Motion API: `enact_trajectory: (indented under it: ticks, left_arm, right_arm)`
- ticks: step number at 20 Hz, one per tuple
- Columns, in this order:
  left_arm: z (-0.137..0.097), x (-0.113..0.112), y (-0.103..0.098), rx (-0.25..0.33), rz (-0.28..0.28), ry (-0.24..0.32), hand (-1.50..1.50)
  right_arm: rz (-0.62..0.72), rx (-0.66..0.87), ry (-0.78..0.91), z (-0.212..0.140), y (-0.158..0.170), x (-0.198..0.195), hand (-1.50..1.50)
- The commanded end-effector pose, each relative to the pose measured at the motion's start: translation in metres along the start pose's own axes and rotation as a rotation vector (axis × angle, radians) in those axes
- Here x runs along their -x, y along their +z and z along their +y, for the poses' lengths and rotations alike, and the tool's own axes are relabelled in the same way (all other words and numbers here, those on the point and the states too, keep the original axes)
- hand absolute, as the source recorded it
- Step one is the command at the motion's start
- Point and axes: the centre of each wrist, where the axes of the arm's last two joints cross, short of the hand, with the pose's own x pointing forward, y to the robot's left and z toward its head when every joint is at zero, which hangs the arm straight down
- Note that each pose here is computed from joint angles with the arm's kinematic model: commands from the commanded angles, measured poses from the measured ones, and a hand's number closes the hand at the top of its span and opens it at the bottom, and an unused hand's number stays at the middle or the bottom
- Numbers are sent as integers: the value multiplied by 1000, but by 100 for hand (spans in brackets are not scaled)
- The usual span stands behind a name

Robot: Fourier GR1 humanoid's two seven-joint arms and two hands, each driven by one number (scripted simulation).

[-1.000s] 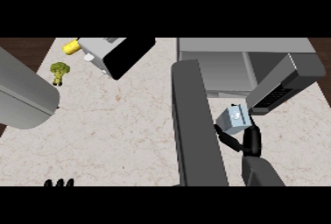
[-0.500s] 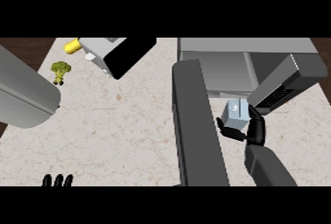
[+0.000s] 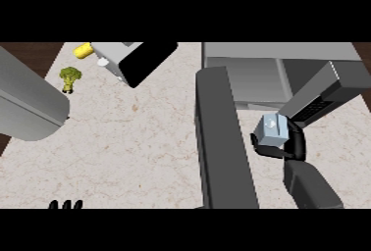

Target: Pick up the milk, place it into the microwave and close the microwave

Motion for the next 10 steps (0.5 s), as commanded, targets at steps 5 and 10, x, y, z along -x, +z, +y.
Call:
enact_trajectory:
  ticks: [5,10]
  left_arm:
    - [2,8,25,-9,-6,-14,-150]
    - [-1,-2,15,-12,15,10,-150]
  right_arm:
    - [-106,-31,-46,-14,6,3,150]
    - [-126,-53,-78,18,20,-1,150]
